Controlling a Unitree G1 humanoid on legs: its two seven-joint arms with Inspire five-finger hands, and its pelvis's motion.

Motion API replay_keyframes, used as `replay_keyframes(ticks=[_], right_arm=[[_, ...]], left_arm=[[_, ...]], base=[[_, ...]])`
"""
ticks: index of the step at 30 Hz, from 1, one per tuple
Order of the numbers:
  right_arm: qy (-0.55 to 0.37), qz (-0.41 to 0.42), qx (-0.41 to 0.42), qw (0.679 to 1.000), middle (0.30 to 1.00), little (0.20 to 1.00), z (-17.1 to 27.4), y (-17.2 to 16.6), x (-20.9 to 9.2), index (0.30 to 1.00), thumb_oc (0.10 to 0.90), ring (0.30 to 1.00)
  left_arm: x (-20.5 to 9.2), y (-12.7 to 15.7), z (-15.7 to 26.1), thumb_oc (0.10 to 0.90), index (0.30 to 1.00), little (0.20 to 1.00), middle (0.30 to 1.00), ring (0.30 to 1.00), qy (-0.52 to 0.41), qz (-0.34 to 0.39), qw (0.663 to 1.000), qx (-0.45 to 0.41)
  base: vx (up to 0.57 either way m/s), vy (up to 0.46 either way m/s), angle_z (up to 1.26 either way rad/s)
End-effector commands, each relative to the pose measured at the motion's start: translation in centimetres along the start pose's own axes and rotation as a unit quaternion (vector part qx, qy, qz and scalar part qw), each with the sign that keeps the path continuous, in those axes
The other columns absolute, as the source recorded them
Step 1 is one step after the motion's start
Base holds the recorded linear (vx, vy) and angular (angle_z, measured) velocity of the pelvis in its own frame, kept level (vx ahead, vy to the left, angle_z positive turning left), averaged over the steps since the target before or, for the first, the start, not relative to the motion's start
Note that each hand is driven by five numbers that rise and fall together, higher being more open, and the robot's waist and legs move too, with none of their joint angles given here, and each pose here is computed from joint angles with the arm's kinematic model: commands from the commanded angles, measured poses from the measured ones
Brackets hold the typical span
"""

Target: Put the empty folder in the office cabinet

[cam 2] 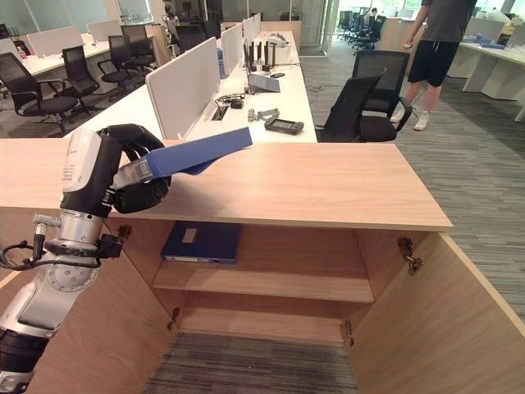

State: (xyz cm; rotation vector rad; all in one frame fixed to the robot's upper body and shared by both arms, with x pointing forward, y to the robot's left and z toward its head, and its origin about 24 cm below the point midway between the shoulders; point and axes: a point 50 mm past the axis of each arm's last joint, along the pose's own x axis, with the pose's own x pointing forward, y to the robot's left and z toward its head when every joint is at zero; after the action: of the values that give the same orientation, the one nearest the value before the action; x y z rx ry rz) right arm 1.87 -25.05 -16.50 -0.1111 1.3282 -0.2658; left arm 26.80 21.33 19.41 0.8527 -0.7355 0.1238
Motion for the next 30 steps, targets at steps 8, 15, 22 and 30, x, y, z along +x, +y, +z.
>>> replay_keyframes(ticks=[8,15,22,30], right_arm=[[-0.074,0.015,-0.007,0.997,0.9,0.9,6.1,-0.2,0.6,0.9,0.8,0.9],[-0.075,0.025,-0.032,0.996,0.9,0.9,6.5,-0.1,0.7,0.9,0.8,0.9],[-0.074,0.034,-0.067,0.994,0.9,0.9,7.0,0.5,0.7,0.9,0.8,0.9],[-0.08,0.03,-0.122,0.989,0.9,0.9,8.0,0.8,0.8,0.9,0.8,0.9]], left_arm=[[3.5,8.1,5.4,0.4,0.3,0.3,0.3,0.3,-0.167,0.148,0.952,-0.21],[3.0,7.4,7.4,0.4,0.3,0.3,0.3,0.3,-0.221,0.052,0.875,-0.428],[3.3,5.5,10.2,0.4,0.3,0.3,0.3,0.3,-0.263,-0.051,0.797,-0.54],[3.4,3.6,11.6,0.4,0.3,0.3,0.3,0.3,-0.259,-0.105,0.768,-0.576]], base=[[-0.01,0.002,0.01],[-0.01,0.004,0.02],[-0.01,0.003,0.02],[-0.01,0.001,0.0]])
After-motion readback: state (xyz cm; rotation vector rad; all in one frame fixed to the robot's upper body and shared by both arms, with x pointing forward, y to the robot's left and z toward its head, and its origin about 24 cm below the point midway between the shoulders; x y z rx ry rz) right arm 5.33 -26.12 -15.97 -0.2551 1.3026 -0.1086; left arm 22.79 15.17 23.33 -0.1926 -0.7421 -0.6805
